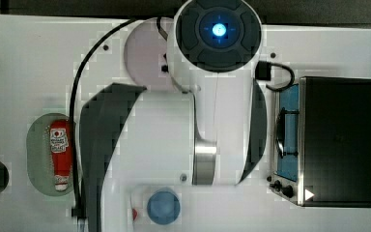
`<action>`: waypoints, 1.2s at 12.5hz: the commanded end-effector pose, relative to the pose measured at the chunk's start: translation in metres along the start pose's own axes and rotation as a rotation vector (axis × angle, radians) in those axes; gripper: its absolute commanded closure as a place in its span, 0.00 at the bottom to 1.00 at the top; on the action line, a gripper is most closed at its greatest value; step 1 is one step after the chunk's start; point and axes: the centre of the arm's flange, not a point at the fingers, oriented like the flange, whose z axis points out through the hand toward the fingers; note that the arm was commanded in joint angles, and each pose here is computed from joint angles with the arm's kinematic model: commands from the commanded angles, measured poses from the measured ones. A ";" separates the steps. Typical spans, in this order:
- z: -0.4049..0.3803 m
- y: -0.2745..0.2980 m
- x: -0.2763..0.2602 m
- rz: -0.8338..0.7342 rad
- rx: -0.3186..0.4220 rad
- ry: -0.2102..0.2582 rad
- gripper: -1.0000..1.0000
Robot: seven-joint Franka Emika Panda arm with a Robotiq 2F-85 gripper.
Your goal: Pick ketchup from strainer and place it on the table
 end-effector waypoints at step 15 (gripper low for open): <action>0.078 -0.149 -0.313 -0.562 -0.032 -0.061 0.00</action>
